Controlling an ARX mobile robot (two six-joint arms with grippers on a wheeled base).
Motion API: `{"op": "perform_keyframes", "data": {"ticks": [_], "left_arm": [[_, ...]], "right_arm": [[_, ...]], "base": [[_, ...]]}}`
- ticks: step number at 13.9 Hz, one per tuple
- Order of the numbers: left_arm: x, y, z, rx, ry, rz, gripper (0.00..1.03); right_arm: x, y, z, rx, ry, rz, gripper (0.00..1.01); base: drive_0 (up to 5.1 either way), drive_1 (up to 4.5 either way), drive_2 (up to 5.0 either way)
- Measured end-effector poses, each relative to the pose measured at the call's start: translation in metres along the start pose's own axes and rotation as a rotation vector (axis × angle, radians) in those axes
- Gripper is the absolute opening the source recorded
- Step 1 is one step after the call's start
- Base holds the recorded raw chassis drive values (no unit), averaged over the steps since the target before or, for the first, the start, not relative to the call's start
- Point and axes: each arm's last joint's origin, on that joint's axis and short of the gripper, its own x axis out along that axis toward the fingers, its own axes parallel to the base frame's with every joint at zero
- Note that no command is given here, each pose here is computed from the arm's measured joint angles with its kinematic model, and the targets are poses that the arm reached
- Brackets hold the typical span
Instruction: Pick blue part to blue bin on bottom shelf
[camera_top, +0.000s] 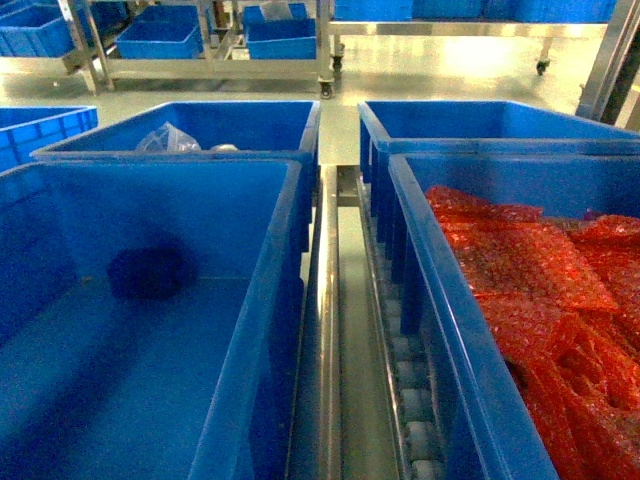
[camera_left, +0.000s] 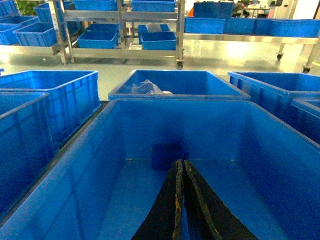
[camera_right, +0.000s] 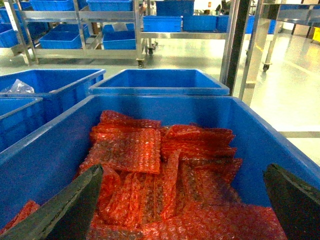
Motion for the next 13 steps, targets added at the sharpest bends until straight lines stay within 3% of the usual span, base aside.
{"op": "perform_keyframes", "data": {"ticks": [3, 9, 13], "left_arm": [[0.0, 0.0, 0.0002, 0.0, -0.002, 0.001, 0.4], [0.0, 0.0, 0.0002, 0.001, -0.002, 0.001, 1.0], [0.0, 0.0, 0.0002, 0.0, -0.002, 0.001, 0.98]], "right_arm": [[0.0, 0.0, 0.0, 0.0, 0.0, 0.001, 0.98], [0.0, 0.0, 0.0, 0.0, 0.0, 0.001, 0.98], [0.0, 0.0, 0.0, 0.0, 0.0, 0.001, 0.98]], "base": [[0.0, 0.0, 0.0], [0.0, 0.0, 0.0], [0.0, 0.0, 0.0]]}}
